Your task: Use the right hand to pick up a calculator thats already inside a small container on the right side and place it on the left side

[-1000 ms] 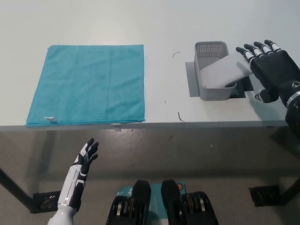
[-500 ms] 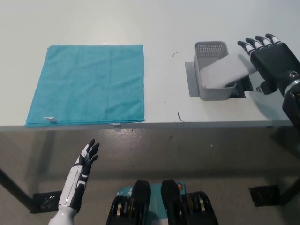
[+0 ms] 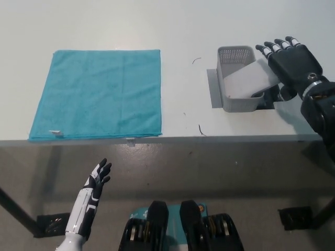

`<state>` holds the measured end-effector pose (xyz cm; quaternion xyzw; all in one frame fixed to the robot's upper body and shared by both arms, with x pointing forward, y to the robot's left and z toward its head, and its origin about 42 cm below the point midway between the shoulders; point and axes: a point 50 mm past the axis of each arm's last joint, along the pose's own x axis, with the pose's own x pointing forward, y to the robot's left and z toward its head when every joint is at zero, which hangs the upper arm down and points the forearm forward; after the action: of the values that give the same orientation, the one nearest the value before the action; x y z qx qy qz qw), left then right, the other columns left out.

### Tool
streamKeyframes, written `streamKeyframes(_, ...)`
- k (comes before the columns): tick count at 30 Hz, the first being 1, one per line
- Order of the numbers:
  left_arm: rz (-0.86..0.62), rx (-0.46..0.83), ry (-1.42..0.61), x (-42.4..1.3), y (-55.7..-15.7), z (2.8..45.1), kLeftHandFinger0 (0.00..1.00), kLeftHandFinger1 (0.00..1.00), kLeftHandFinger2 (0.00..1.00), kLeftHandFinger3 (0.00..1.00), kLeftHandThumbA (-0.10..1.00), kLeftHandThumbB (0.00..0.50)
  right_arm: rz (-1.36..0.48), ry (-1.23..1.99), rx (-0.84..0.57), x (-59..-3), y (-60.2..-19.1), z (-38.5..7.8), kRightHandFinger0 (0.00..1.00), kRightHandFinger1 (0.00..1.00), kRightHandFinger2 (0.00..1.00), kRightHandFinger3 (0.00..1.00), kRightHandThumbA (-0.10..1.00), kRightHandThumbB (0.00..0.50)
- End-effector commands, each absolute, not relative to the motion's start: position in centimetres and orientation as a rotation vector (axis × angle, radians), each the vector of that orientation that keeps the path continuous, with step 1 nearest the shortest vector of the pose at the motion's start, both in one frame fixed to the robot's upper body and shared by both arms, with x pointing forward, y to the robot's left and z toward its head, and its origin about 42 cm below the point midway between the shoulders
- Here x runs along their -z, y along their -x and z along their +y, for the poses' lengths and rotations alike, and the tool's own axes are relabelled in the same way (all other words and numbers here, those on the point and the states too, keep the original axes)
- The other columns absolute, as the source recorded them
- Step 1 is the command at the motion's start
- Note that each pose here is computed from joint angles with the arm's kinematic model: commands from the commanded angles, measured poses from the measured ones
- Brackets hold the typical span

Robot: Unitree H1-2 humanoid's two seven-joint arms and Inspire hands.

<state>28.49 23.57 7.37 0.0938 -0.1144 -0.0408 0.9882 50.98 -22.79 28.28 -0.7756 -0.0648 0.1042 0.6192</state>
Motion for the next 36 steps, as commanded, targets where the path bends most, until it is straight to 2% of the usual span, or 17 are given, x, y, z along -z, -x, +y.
streamKeyframes(1, -0.289, 0.101, -0.197, -8.4, -28.7, 23.5, 1.0, 1.0, 1.0, 1.0, 1.0, 0.0, -0.272, 1.765, -0.169, -32.2, -52.5, -21.4, 1.0, 1.0, 1.0, 1.0, 1.0, 0.444)
streamKeyframes(14, -0.286, 0.106, -0.209, -8.0, -28.4, 23.2, 1.0, 1.0, 1.0, 1.0, 1.0, 0.0, -0.242, 1.746, -0.206, -30.0, -54.5, -20.9, 1.0, 1.0, 1.0, 1.0, 1.0, 0.469)
streamKeyframes(16, -0.283, 0.109, -0.211, -8.1, -28.4, 23.2, 1.0, 1.0, 1.0, 1.0, 1.0, 0.0, -0.303, 1.791, -0.139, -29.6, -54.9, -20.8, 1.0, 1.0, 1.0, 1.0, 1.0, 0.398)
streamKeyframes(17, -0.281, 0.109, -0.205, -8.1, -28.4, 23.2, 1.0, 1.0, 1.0, 1.0, 1.0, 0.0, -0.325, 1.826, -0.084, -29.4, -55.1, -20.7, 1.0, 1.0, 1.0, 1.0, 0.95, 0.314)
streamKeyframes(18, -0.28, 0.108, -0.203, -8.1, -28.4, 23.2, 1.0, 1.0, 1.0, 1.0, 1.0, 0.0, -0.324, 1.852, -0.059, -29.2, -55.4, -20.6, 1.0, 1.0, 1.0, 1.0, 0.87, 0.307)
streamKeyframes(19, -0.28, 0.107, -0.201, -8.1, -28.4, 23.1, 1.0, 1.0, 1.0, 1.0, 1.0, 0.0, -0.367, 1.845, -0.01, -28.8, -55.7, -20.8, 0.62, 0.71, 0.79, 0.92, 0.52, 0.242)
streamKeyframes(20, -0.282, 0.105, -0.203, -8.1, -28.4, 23.1, 1.0, 1.0, 1.0, 1.0, 1.0, 0.0, -0.419, 1.876, 0.042, -28.3, -55.9, -21.0, 0.05, 0.08, 0.24, 0.51, -0.05, 0.224)
streamKeyframes(21, -0.283, 0.105, -0.202, -8.1, -28.3, 23.1, 1.0, 1.0, 1.0, 1.0, 1.0, 0.0, -0.436, 1.887, 0.059, -28.2, -55.9, -21.1, 0.01, 0.02, 0.17, 0.42, -0.09, 0.23)
streamKeyframes(22, -0.283, 0.103, -0.204, -8.1, -28.3, 23.2, 1.0, 1.0, 1.0, 1.0, 1.0, 0.0, -0.441, 1.899, 0.079, -27.9, -56.0, -21.4, 0.0, 0.0, 0.12, 0.27, -0.1, 0.253)
streamKeyframes(23, -0.285, 0.104, -0.214, -8.2, -28.3, 23.2, 1.0, 1.0, 1.0, 1.0, 1.0, 0.0, -0.447, 1.887, 0.085, -27.9, -56.0, -21.6, 0.0, 0.01, 0.18, 0.19, -0.09, 0.249)
streamKeyframes(24, -0.288, 0.1, -0.214, -8.3, -28.5, 23.4, 1.0, 1.0, 1.0, 1.0, 1.0, 0.0, -0.458, 1.88, 0.083, -28.1, -56.1, -21.6, 0.0, 0.04, 0.22, 0.19, -0.04, 0.235)
streamKeyframes(26, -0.286, 0.1, -0.213, -8.3, -28.5, 23.4, 1.0, 1.0, 1.0, 1.0, 1.0, 0.0, -0.471, 1.854, 0.082, -28.2, -56.2, -21.8, 0.0, 0.05, 0.3, 0.18, -0.1, 0.249)
streamKeyframes(27, -0.284, 0.099, -0.207, -8.3, -28.6, 23.4, 1.0, 1.0, 1.0, 1.0, 1.0, 0.0, -0.485, 1.85, 0.088, -28.2, -56.1, -21.9, 0.0, 0.06, 0.36, 0.15, -0.1, 0.226)
streamKeyframes(29, -0.281, 0.098, -0.198, -8.2, -28.6, 23.4, 1.0, 1.0, 1.0, 1.0, 1.0, 0.0, -0.512, 1.834, 0.098, -28.2, -56.0, -22.1, 0.0, 0.1, 0.44, 0.15, -0.1, 0.229)
streamKeyframes(32, -0.29, 0.092, -0.207, -8.1, -28.6, 23.3, 1.0, 1.0, 1.0, 1.0, 1.0, 0.0, -0.509, 1.821, 0.087, -28.4, -55.9, -22.0, 0.0, 0.15, 0.5, 0.17, -0.1, 0.203)
streamKeyframes(34, -0.29, 0.093, -0.207, -8.0, -28.5, 23.3, 1.0, 1.0, 1.0, 1.0, 1.0, 0.0, -0.523, 1.813, 0.088, -28.5, -55.8, -21.9, 0.0, 0.17, 0.52, 0.17, -0.1, 0.227)
streamKeyframes(36, -0.284, 0.092, -0.205, -8.0, -28.5, 23.3, 1.0, 1.0, 1.0, 1.0, 1.0, 0.0, -0.533, 1.815, 0.094, -28.6, -55.8, -21.9, 0.0, 0.17, 0.52, 0.19, -0.1, 0.218)
